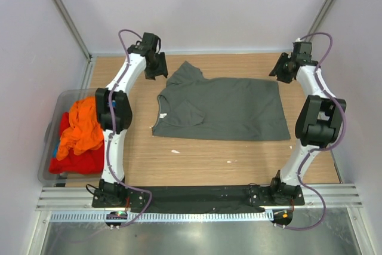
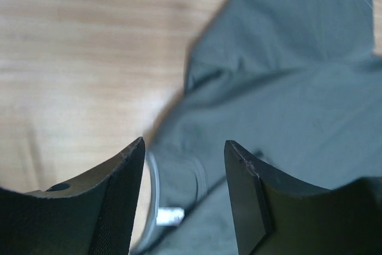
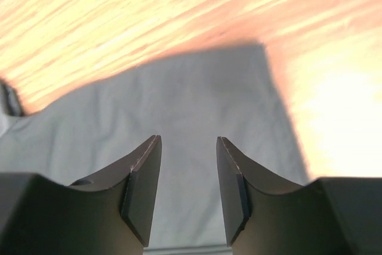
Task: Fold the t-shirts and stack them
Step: Fold the tshirt
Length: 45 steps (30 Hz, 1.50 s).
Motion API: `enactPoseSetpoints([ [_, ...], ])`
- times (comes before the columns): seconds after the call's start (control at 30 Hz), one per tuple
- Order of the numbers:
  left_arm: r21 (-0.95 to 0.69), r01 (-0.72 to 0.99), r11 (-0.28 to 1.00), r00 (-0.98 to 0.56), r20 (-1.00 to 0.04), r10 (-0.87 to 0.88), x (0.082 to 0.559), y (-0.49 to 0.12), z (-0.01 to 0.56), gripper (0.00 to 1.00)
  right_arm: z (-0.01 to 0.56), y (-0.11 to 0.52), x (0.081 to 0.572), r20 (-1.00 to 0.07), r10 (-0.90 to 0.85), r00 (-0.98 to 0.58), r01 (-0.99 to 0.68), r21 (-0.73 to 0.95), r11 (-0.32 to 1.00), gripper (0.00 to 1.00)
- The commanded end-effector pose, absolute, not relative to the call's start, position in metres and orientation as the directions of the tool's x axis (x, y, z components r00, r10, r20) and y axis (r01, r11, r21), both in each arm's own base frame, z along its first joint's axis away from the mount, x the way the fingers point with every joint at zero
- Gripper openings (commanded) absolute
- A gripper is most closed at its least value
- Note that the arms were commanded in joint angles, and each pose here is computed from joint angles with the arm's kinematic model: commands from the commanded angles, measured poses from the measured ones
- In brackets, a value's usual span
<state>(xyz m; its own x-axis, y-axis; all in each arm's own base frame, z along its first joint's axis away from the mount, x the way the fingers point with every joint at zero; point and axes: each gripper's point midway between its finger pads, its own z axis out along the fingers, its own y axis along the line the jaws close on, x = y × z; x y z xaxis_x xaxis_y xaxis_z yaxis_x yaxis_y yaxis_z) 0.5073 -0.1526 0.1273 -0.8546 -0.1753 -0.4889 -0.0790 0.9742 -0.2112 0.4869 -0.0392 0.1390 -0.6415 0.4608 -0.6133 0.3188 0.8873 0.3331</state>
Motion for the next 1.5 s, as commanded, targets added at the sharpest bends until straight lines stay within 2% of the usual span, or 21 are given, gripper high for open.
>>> enactPoseSetpoints([
  [0.0, -0.242, 0.015, 0.97, -0.84, -0.529, -0.119, 0.536, -0.165, 0.127, 0.58, 0.15, -0.046, 0.513, -0.636, 0.372, -0.677, 0.185, 0.342, 0.921, 0.48],
  [0.03, -0.232, 0.01, 0.973, -0.853, -0.51, -0.112, 0.543, -0.165, 0.105, 0.58, 0.144, -0.05, 0.517, -0.624, 0.368, -0.69, 0.185, 0.34, 0.922, 0.49],
  [0.1, -0.239, 0.018, 0.971, -0.836, -0.536, -0.117, 0.558, -0.165, 0.107, 0.59, 0.122, -0.062, 0.526, -0.594, 0.364, -0.717, 0.185, 0.341, 0.922, 0.47],
  [0.23, -0.272, 0.036, 0.962, -0.832, -0.541, -0.122, 0.576, -0.17, 0.082, 0.61, 0.095, -0.07, 0.539, -0.602, 0.28, -0.748, 0.112, 0.301, 0.947, 0.45],
  [0.4, -0.351, 0.104, 0.931, -0.842, -0.529, -0.105, 0.582, -0.189, 0.058, 0.61, 0.072, -0.089, 0.554, -0.626, 0.191, -0.756, 0.077, 0.206, 0.976, 0.43],
  [0.57, -0.346, 0.141, 0.928, -0.836, -0.543, -0.076, 0.588, -0.191, 0.044, 0.62, 0.048, -0.088, 0.563, -0.612, 0.141, -0.778, -0.011, 0.237, 0.971, 0.45],
  [0.77, -0.336, 0.15, 0.93, -0.844, -0.533, -0.056, 0.589, -0.191, 0.025, 0.59, 0.031, -0.099, 0.567, -0.59, 0.098, -0.802, -0.036, 0.212, 0.977, 0.46],
  [0.87, -0.354, 0.167, 0.92, -0.843, -0.536, -0.053, 0.59, -0.196, 0.022, 0.57, 0.03, -0.098, 0.566, -0.595, 0.071, -0.801, -0.075, 0.216, 0.974, 0.43],
  [1.1, -0.439, 0.235, 0.867, -0.826, -0.56, -0.06, 0.594, -0.215, 0.035, 0.45, 0.028, -0.08, 0.552, -0.585, -0.006, -0.811, -0.232, 0.312, 0.921, 0.4],
  [1.27, -0.448, 0.244, 0.86, -0.819, -0.57, -0.064, 0.597, -0.218, 0.035, 0.39, 0.016, -0.081, 0.549, -0.567, -0.008, -0.824, -0.234, 0.326, 0.916, 0.38],
  [1.4, -0.456, 0.235, 0.859, -0.82, -0.567, -0.077, 0.599, -0.219, 0.031, 0.26, 0.013, -0.086, 0.553, -0.57, -0.003, -0.821, -0.215, 0.305, 0.928, 0.24],
  [1.43, -0.456, 0.232, 0.859, -0.82, -0.567, -0.08, 0.6, -0.219, 0.03, 0.18, 0.016, -0.089, 0.555, -0.575, 0.001, -0.818, -0.208, 0.298, 0.932, 0.15],
  [1.47, -0.456, 0.233, 0.859, -0.819, -0.568, -0.08, 0.6, -0.219, 0.03, 0.13, 0.017, -0.091, 0.559, -0.587, 0.002, -0.81, -0.204, 0.284, 0.937, 0.1],
])
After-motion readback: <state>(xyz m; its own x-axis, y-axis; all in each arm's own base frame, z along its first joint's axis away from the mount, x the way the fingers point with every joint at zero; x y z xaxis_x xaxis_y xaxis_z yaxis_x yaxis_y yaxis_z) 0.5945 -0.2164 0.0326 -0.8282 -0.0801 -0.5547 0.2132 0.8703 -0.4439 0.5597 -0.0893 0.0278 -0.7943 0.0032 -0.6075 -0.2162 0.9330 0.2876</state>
